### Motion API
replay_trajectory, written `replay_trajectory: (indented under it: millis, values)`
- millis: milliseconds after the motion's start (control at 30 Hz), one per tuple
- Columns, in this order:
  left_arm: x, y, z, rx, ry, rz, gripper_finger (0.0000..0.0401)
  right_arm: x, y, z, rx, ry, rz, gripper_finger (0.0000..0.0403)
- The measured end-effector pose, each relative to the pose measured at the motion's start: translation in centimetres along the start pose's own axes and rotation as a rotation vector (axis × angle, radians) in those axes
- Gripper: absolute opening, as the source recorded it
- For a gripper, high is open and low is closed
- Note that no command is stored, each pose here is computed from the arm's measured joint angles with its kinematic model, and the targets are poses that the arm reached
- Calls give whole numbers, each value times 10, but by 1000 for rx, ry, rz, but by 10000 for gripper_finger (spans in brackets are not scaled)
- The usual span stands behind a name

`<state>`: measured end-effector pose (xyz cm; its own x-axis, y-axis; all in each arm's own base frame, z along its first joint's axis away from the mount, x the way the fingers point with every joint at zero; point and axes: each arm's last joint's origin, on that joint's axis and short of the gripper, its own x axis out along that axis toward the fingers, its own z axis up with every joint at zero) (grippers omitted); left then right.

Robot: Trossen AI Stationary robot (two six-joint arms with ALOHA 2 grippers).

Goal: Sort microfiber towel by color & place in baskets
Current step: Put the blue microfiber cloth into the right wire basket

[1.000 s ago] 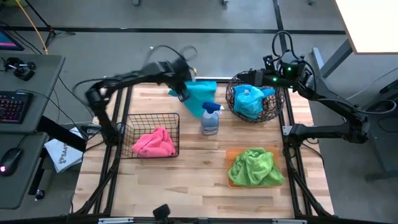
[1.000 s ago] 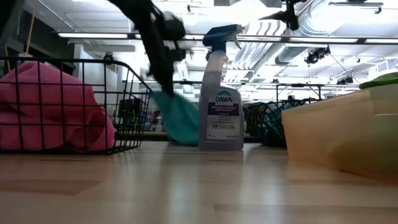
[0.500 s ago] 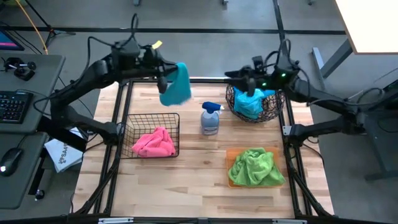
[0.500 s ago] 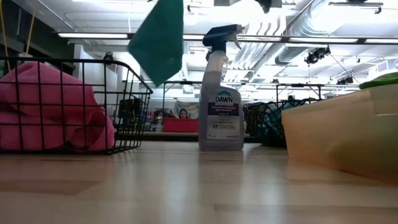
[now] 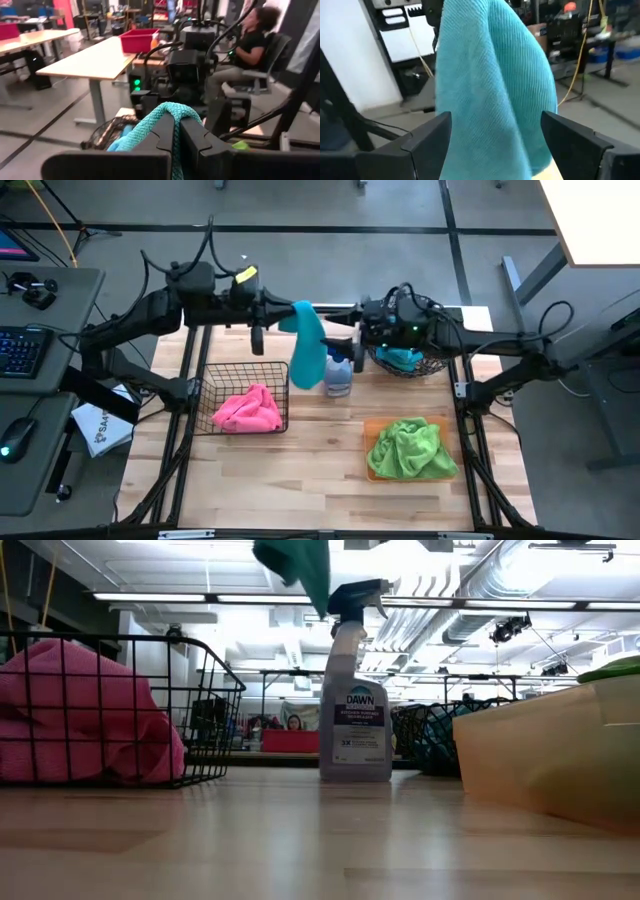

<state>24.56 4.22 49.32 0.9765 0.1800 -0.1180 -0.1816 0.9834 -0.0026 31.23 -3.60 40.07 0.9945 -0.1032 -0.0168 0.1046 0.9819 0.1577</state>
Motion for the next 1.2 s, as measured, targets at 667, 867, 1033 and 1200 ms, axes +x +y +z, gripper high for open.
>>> replay_trajectory:
  millis: [667, 867, 1033, 1200]
  values:
    - [0, -12, 3, -26, -32, 74, 17, 46, 47, 18, -160, 192, 27, 24]
    - [-13, -10, -7, -86, 87, 107, 93, 6, 43, 35, -169, 265, -47, 6]
    - [-38, -7, -22, -142, 267, 164, 169, -53, 47, 58, -135, 293, -115, 3]
    - [-57, -6, -29, -194, 317, 178, 212, -103, 62, 62, -42, 358, -128, 2]
